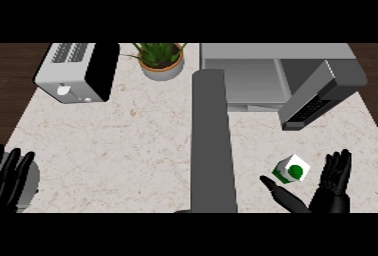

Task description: Pick up the milk, place it into the microwave and close the microwave

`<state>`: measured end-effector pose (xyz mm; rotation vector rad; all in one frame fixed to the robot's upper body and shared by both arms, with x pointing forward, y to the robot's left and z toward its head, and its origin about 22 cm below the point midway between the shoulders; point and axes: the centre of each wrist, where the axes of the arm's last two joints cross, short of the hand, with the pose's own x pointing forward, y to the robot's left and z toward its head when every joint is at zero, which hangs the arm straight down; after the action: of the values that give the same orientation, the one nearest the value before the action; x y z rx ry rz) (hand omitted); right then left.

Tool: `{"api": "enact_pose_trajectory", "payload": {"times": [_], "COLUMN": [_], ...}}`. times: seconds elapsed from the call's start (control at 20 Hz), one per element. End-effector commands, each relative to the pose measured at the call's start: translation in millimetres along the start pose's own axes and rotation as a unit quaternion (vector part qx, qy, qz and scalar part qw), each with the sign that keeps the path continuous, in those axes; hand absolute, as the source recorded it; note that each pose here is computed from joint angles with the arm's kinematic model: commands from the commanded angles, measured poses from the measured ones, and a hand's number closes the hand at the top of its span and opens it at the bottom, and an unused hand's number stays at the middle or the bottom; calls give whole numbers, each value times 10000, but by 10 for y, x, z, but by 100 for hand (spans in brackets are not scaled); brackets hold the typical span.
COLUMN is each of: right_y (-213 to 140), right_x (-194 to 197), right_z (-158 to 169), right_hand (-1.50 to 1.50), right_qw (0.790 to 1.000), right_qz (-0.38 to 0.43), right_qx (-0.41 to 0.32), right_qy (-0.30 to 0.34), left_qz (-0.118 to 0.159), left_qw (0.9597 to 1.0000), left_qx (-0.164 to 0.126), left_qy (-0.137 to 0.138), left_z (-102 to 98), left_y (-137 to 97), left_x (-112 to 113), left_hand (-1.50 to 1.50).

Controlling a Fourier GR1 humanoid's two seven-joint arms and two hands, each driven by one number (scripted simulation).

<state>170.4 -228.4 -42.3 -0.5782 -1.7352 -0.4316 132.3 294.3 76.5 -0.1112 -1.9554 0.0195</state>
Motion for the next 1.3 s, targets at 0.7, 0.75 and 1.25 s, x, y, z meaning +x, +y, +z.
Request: {"api": "enact_pose_trajectory", "payload": {"times": [0.7,0.75,1.25], "right_y": [-167,-55,-522], "right_x": [-637,-715,-1126], "right_z": [-197,-165,-82], "right_hand": [-150,-150,-150], "right_qw": [9997,9992,9927], "right_qz": [231,384,1045], "right_qx": [59,38,-530], "right_qy": [16,38,281], "left_qz": [22,34,27], "left_qw": [10000,10000,10000], "left_qx": [45,-45,-47], "left_qy": [-35,-20,44], "left_z": [133,99,-68], "left_y": [65,39,224], "left_x": [75,119,57], "left_hand": [-150,-150,-150]}}
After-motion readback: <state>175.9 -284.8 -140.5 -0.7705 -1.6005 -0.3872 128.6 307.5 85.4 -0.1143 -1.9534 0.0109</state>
